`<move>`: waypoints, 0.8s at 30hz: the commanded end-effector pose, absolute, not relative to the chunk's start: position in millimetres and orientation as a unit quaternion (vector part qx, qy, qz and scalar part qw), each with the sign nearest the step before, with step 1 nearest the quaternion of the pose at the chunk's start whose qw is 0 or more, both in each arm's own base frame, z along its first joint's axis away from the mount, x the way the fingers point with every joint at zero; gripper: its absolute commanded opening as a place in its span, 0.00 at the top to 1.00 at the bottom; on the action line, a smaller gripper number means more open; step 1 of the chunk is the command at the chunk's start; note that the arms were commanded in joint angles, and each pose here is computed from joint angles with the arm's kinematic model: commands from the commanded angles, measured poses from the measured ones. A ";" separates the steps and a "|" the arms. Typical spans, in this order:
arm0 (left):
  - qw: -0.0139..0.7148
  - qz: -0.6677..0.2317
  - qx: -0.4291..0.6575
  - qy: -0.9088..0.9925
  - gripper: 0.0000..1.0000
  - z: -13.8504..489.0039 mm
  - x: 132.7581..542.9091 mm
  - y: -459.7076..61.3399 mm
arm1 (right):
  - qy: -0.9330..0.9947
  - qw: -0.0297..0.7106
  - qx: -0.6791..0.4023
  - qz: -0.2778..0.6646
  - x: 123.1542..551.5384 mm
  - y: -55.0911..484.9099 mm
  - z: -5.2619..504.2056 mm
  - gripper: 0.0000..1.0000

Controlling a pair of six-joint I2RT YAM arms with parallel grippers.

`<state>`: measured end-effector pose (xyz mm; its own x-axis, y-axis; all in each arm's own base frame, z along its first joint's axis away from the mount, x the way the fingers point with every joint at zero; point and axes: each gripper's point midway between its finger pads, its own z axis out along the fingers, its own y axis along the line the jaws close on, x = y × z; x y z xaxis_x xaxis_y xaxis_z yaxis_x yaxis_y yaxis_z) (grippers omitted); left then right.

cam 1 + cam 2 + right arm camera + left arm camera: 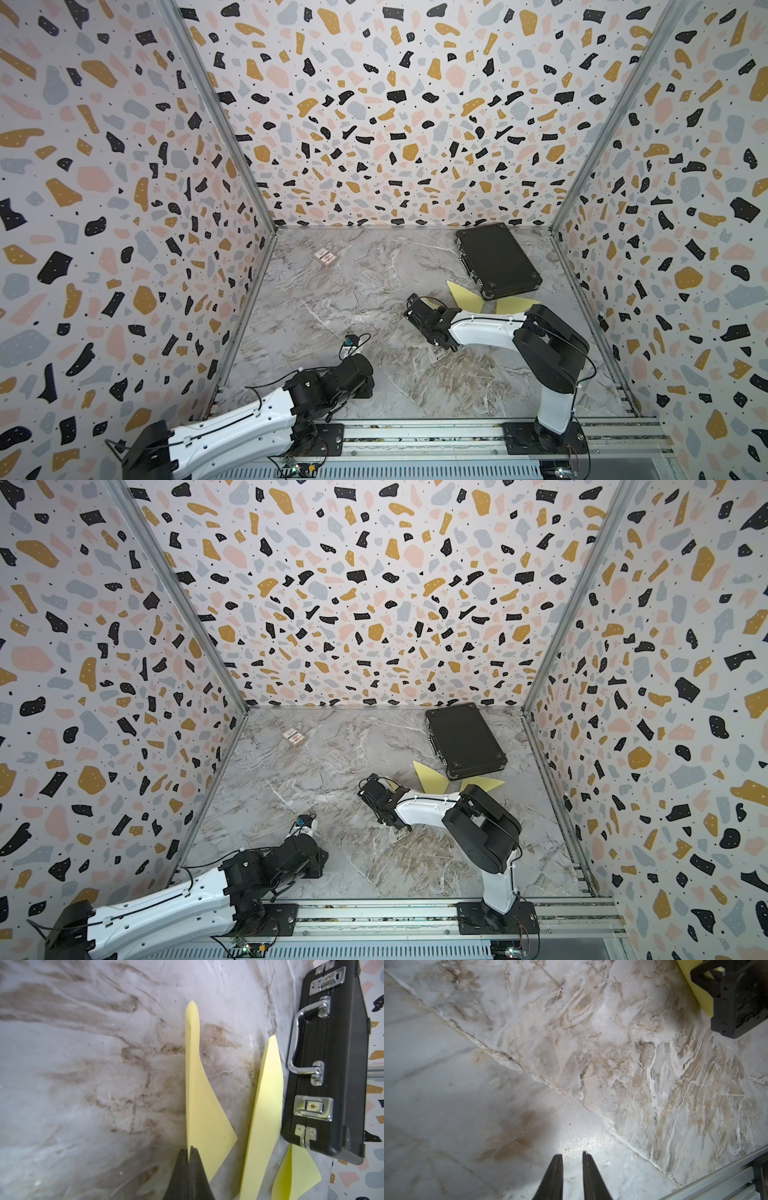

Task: Fold the square paper diagonally
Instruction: Place the paper at the center of the board.

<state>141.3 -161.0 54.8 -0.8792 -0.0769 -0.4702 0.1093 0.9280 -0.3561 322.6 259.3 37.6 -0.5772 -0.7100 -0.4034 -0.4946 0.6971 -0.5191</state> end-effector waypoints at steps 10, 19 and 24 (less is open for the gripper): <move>0.254 -0.191 0.004 0.948 0.78 52.6 144.1 -161.2 | 0.881 0.291 -0.331 -0.173 332.2 249.3 40.4 0.88; 0.251 -0.192 0.005 0.949 0.78 54.3 143.7 -162.5 | 0.882 0.285 -0.322 -0.192 335.2 239.2 41.5 0.79; 0.249 -0.188 0.002 0.950 0.78 52.6 143.1 -160.7 | 0.886 0.285 -0.320 -0.178 332.6 241.7 44.6 0.67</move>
<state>141.3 -161.1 53.2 -0.8800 -0.0766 -0.4688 0.1083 0.9286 -0.3550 330.1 240.1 28.3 -0.6272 -0.6882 -0.3646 -0.4813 0.7106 -0.5132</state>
